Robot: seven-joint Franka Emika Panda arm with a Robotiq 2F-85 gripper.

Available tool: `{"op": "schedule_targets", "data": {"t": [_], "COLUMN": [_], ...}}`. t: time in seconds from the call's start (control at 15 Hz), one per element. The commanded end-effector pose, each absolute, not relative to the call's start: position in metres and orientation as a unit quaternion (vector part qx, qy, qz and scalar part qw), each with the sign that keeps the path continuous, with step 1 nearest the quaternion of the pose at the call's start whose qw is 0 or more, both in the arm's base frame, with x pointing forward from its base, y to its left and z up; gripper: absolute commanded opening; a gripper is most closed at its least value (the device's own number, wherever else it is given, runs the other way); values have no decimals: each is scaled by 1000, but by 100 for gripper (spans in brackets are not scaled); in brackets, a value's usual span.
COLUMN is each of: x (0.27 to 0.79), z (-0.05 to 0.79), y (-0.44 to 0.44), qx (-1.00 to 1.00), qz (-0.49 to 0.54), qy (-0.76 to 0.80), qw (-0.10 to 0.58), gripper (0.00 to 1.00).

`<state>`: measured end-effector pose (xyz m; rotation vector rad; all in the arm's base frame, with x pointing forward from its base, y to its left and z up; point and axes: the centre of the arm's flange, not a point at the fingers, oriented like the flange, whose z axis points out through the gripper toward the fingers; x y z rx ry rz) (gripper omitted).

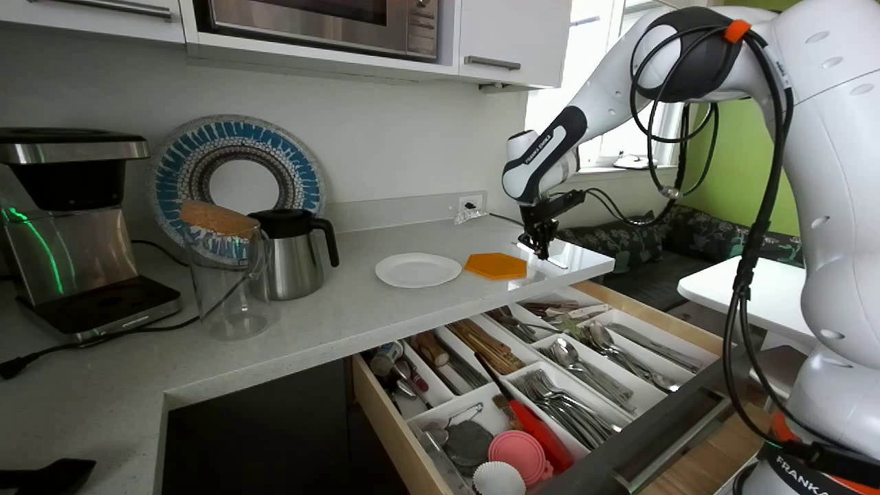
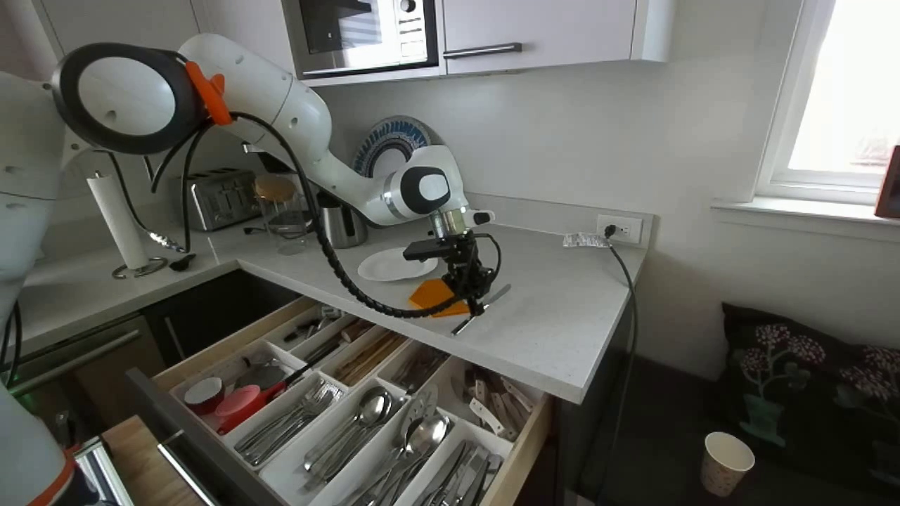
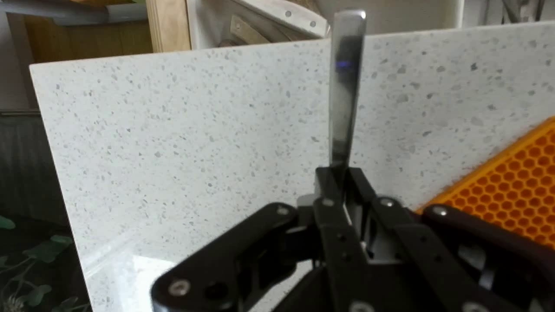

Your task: Remove the dinner knife from the far right compartment of the opened drawer and put it on the right of the orange placemat

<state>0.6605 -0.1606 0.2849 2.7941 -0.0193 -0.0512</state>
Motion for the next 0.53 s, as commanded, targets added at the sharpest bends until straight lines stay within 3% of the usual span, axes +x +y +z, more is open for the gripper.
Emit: {"op": "schedule_targets", "data": {"t": [0.0, 0.47], "x": [673, 682], "z": [283, 276], "y": [-166, -174], "qx": [987, 989], "qz": [-32, -36], "qy": [5, 22], "qw": [158, 139], "gripper": [3, 3]}}
